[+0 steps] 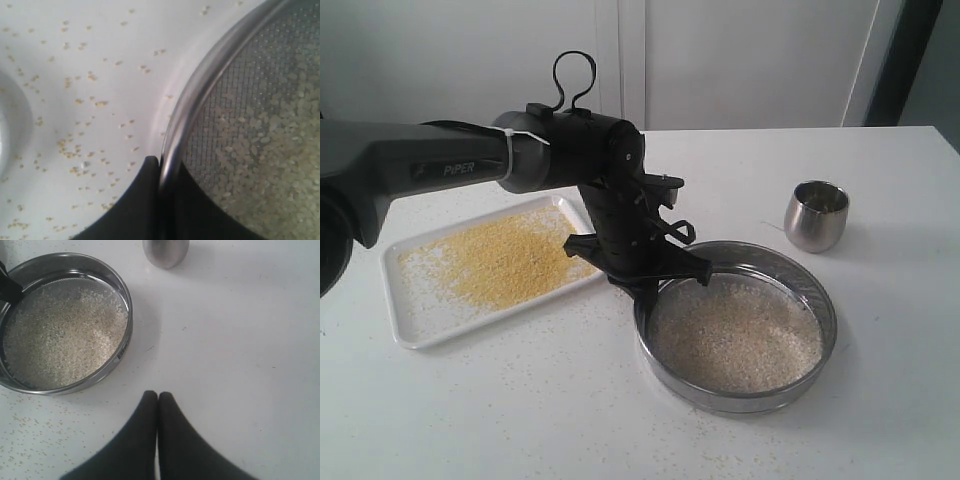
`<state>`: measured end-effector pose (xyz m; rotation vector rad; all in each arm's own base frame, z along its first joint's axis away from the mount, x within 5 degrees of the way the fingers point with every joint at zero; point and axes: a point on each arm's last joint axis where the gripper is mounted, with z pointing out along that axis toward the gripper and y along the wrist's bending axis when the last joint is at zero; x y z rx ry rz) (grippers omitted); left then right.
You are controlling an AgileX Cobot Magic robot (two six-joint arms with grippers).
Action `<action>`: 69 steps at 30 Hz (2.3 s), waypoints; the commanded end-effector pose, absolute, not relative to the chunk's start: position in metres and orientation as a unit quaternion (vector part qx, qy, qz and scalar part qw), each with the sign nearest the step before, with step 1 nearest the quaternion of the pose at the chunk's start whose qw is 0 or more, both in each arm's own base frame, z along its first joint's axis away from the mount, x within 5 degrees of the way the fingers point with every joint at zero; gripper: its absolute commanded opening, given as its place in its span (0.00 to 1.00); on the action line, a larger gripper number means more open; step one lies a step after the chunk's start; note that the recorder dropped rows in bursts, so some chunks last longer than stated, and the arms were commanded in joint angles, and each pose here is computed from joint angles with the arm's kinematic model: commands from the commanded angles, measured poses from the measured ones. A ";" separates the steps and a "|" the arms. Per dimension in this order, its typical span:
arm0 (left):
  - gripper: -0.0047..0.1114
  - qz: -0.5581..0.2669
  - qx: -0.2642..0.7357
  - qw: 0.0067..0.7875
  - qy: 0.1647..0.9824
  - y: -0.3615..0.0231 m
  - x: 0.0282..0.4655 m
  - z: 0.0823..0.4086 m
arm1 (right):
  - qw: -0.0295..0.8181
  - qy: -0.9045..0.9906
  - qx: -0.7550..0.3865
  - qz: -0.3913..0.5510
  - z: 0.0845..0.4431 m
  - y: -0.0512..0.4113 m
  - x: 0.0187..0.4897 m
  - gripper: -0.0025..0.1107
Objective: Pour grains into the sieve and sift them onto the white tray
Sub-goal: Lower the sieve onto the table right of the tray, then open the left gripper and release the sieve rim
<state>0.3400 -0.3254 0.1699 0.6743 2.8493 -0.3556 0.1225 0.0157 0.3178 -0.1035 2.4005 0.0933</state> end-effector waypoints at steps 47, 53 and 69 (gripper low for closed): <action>0.54 -0.143 0.224 0.116 0.957 -0.323 0.335 0.206 | 0.363 0.930 -0.036 0.038 0.317 0.016 0.122 0.02; 0.47 -0.136 0.236 0.127 0.954 -0.315 0.335 0.221 | 0.363 0.930 -0.036 0.038 0.317 0.016 0.122 0.02; 0.04 -0.115 0.211 0.128 0.962 -0.279 0.350 0.242 | 0.363 0.930 -0.036 0.038 0.317 0.016 0.122 0.02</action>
